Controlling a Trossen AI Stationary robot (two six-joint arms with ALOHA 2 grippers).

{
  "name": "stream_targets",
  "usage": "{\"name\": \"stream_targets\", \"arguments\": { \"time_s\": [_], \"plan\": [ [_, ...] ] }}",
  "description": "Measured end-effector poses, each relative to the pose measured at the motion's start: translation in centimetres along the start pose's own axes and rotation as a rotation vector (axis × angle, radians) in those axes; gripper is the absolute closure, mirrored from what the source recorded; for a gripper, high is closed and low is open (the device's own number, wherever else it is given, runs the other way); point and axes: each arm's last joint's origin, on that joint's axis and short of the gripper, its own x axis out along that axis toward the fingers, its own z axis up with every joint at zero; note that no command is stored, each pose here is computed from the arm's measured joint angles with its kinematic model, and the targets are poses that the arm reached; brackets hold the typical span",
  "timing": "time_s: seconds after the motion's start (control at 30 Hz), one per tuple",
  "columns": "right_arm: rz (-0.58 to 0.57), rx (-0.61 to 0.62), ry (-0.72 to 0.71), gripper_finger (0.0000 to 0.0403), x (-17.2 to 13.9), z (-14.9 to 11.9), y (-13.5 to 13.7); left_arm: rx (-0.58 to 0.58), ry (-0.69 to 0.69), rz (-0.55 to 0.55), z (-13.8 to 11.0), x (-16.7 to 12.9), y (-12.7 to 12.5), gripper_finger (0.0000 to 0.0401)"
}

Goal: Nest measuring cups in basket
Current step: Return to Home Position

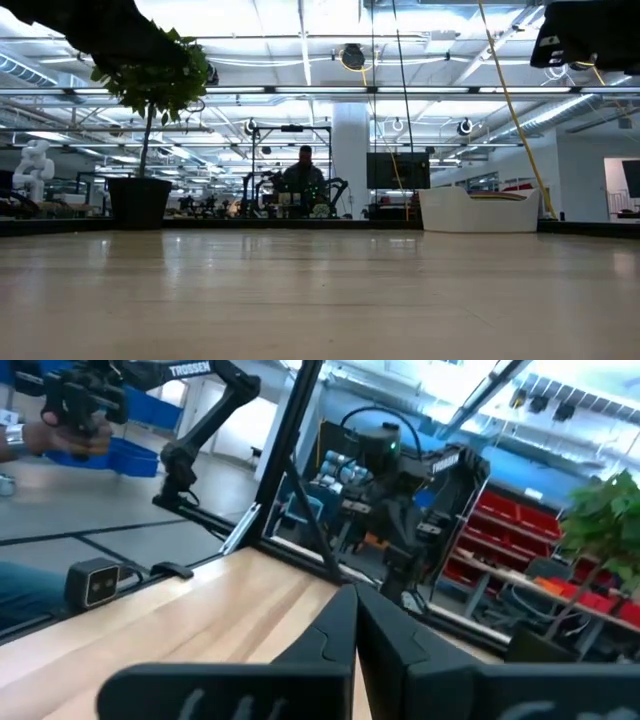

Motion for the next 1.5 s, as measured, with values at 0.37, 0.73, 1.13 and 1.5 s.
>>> {"name": "stream_targets", "arguments": {
  "time_s": [0.37,0.73,1.13,1.5],
  "plan": [
    [-0.009,-0.094,0.02,0.0403,-0.7,-0.1,-0.3,0.034,0.032,0.072,0.1,-1.3,2.0,0.0395],
    [0.162,0.021,0.048,0.0403,-1.2,-1.1,-0.6,0.026,0.026,0.138,-0.1,-1.4,2.5,0.0395],
    [0.101,0.066,0.121,0.0403,-1.4,-2.0,-2.0,0.012,0.022,0.14,0.0,-1.4,2.5,0.0395],
    [0.016,0.07,0.191,0.0403,-1.6,-2.9,-3.3,0.007,0.017,0.156,-0.1,-1.4,2.6,0.0395]
  ]
}}
